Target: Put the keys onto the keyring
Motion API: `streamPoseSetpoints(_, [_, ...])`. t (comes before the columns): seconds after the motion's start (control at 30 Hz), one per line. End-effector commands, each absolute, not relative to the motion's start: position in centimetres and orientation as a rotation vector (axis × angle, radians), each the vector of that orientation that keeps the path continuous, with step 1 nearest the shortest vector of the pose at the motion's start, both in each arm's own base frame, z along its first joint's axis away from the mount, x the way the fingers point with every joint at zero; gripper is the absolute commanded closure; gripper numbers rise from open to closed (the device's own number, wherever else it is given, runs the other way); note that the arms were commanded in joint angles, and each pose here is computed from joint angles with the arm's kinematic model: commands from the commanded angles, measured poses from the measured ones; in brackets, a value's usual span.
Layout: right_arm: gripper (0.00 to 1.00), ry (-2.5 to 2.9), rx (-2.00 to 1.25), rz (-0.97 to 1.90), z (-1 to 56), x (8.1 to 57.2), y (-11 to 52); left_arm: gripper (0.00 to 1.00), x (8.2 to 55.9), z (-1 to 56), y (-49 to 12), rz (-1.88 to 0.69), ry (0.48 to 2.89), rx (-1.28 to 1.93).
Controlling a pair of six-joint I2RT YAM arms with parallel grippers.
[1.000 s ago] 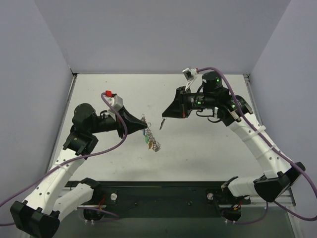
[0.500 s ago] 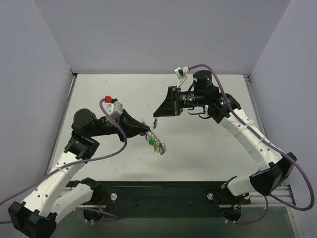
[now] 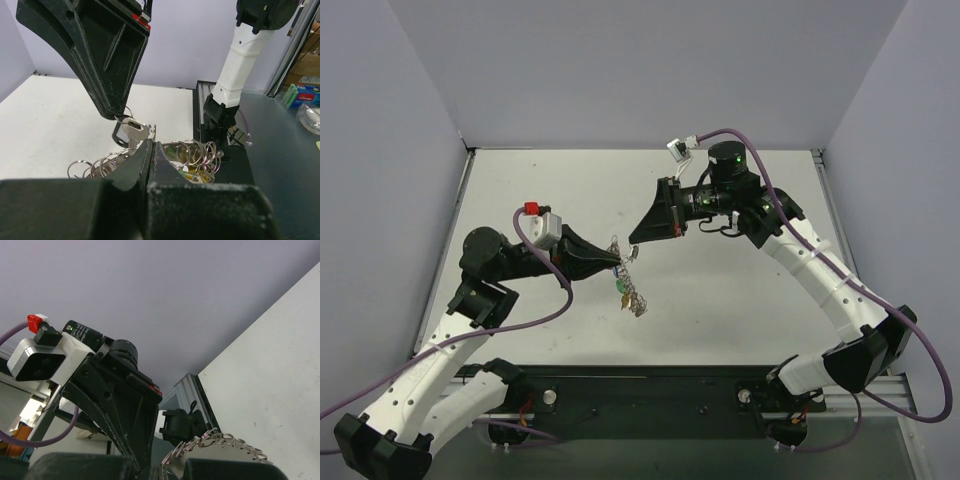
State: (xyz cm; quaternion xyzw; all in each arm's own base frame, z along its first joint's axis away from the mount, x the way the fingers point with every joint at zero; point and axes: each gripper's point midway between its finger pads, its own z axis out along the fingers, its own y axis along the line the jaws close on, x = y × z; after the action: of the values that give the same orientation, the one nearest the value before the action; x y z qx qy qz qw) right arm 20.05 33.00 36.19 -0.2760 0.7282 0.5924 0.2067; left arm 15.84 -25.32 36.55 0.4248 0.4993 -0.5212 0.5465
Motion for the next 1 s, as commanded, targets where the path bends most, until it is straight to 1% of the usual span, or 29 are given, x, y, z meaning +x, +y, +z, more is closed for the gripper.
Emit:
streamPoseSetpoints(0.0, [1.0, 1.973, -0.87, 1.72, 36.7, 18.8, 32.8, 1.0, 15.4, 39.3, -24.9, -1.159, 1.054, 1.023])
streamPoseSetpoints(0.5, [1.0, 2.032, -0.915, 1.763, 35.4, 17.9, 33.6, 1.0, 14.6, 40.3, -25.0, -1.164, 0.993, 1.052])
streamPoseSetpoints(0.97, [1.0, 2.024, -0.923, 1.803, 36.4, 17.1, 33.5, 1.0, 15.3, 39.4, -25.2, -1.13, 1.018, 1.031])
